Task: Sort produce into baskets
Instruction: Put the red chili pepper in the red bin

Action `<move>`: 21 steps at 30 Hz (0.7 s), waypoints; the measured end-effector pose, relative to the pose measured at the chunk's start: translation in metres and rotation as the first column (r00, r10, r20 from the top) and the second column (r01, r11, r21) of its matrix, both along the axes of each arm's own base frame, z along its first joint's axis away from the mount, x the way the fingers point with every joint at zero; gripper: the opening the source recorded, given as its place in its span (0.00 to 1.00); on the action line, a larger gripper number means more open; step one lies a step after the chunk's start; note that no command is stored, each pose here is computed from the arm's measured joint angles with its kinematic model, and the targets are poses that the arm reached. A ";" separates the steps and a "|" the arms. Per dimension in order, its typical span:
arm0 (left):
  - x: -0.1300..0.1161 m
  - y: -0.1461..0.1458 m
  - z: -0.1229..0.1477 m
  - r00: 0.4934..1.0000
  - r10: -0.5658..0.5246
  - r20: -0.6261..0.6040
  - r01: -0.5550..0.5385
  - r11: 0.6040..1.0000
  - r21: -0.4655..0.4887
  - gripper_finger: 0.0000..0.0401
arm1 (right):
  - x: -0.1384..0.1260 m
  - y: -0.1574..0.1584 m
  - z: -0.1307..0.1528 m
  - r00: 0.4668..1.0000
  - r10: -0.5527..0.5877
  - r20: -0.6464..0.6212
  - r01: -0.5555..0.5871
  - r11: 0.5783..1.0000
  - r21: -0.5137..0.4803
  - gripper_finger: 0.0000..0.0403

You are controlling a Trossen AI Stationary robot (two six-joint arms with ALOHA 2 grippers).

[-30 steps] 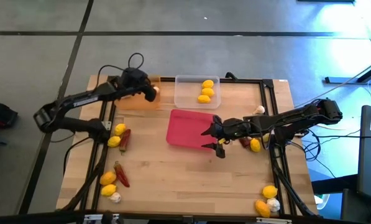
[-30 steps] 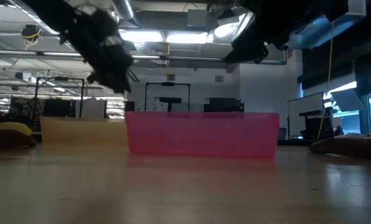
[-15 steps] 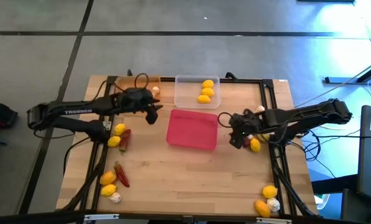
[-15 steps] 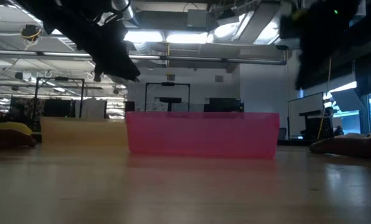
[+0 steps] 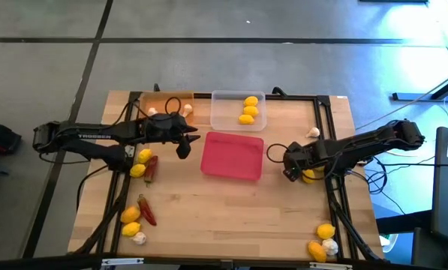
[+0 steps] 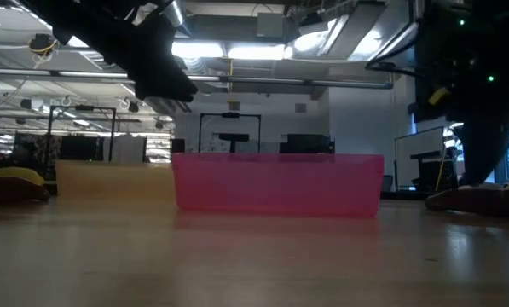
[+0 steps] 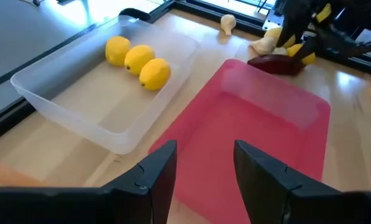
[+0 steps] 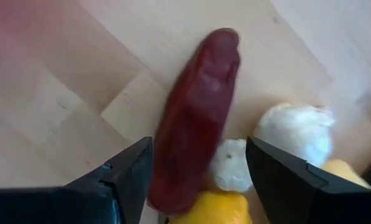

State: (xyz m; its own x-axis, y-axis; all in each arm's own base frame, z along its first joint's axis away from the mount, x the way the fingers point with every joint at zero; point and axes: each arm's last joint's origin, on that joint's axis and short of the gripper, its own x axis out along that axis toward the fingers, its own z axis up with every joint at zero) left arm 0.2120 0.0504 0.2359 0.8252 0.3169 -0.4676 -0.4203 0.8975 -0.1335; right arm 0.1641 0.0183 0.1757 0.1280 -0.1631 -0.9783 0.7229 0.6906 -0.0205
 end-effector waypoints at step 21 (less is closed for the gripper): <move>0.000 0.000 0.000 1.000 0.003 0.002 -0.003 1.000 -0.004 0.39 | -0.007 0.000 -0.034 0.998 -0.016 0.069 0.012 0.998 0.056 0.59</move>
